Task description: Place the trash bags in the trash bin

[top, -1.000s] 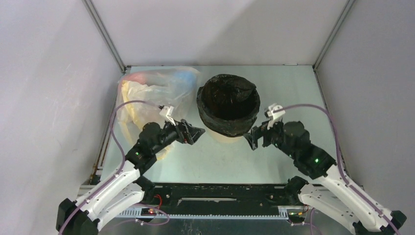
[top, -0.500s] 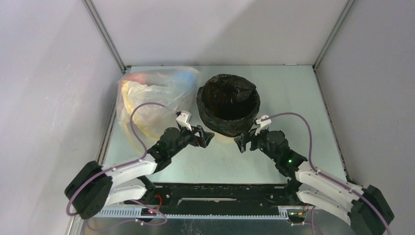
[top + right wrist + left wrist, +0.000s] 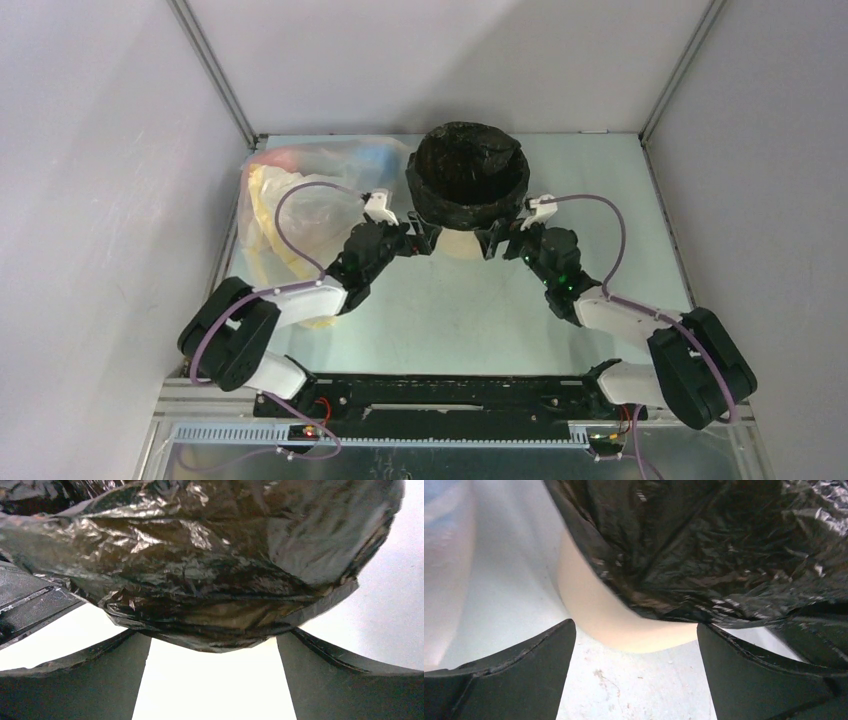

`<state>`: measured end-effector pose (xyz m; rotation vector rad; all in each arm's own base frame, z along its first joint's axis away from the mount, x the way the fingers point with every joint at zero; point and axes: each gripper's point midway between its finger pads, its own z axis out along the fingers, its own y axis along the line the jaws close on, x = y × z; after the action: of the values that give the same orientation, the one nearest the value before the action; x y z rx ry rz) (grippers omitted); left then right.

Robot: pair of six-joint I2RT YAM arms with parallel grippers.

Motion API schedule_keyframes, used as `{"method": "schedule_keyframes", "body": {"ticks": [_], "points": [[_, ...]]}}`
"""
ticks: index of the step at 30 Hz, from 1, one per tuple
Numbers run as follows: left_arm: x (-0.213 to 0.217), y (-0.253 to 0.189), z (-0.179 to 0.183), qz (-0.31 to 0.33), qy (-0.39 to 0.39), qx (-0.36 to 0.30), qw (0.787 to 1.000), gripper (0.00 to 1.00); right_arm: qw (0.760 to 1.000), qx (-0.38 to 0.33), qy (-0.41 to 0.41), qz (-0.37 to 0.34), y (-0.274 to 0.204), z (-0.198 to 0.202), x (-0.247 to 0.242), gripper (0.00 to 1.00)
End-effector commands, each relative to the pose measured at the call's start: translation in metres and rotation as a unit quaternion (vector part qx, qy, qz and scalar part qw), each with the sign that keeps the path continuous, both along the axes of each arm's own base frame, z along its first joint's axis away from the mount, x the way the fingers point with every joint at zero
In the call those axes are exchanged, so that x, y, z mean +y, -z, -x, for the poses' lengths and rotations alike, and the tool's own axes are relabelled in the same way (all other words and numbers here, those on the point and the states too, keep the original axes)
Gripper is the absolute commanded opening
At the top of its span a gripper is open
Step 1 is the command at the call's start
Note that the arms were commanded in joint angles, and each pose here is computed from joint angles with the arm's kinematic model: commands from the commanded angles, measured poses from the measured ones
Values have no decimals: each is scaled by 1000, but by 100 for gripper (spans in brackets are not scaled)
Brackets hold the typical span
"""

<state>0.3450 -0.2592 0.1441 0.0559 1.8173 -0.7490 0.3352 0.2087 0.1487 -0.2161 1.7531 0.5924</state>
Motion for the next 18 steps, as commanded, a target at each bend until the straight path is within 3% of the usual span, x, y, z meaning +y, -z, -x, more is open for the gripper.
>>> {"method": "schedule_keyframes", "body": {"ticks": [1,7,12,15,18], "points": [[24,-25,-7,21,-45,-33,998,100,998,-44,3,-41,-44,-11,-7,97],[78,-18,20,-25,-95,-34,995,100,998,-31,50,21,-42,7,-49,98],[106,-15,44,-26,-119,-37,992,100,994,-42,97,16,-39,28,-84,99],[124,-11,52,-35,-147,-34,988,100,993,-25,118,13,-23,37,-97,100],[146,-10,56,-38,-185,-33,982,100,982,12,190,19,-2,40,-125,100]]}}
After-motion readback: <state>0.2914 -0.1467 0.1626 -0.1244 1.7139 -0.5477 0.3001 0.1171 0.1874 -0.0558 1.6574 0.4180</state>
